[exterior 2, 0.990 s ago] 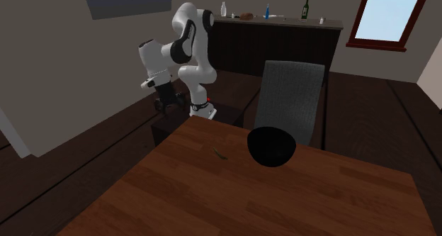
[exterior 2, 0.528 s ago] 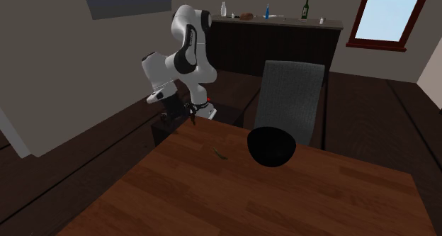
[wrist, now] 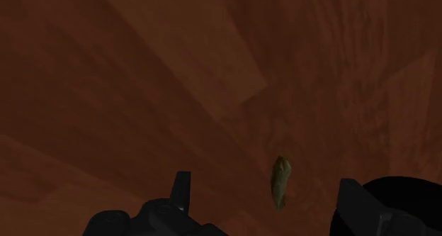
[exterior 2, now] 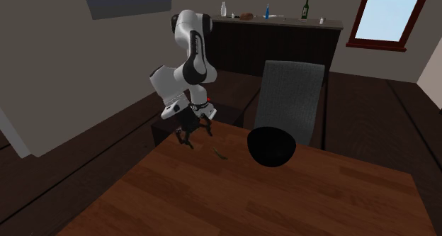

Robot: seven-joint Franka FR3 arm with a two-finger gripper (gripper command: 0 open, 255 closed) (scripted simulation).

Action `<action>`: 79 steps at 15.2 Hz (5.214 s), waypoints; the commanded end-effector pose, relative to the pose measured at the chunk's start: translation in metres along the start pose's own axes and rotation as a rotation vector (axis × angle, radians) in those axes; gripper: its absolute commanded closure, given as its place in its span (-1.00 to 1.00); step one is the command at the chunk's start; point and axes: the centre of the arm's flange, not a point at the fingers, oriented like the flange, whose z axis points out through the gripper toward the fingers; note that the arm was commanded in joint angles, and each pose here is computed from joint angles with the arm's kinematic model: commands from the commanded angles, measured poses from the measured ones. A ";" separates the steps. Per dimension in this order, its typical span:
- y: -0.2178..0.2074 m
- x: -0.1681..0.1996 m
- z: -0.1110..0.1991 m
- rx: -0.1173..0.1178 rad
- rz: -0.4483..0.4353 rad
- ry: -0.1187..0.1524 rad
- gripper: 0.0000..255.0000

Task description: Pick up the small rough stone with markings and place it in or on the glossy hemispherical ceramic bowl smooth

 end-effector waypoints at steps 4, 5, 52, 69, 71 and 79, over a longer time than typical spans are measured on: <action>-0.018 0.029 0.033 0.062 -0.150 0.037 -1.00; -0.019 0.029 0.038 0.062 -0.150 0.037 -1.00; -0.061 0.086 -0.027 0.062 -0.150 0.037 1.00; -0.149 0.143 -0.022 0.062 -0.150 0.037 1.00; -0.170 0.153 -0.009 0.062 -0.150 0.037 1.00; -0.232 0.180 0.041 0.062 -0.150 0.037 1.00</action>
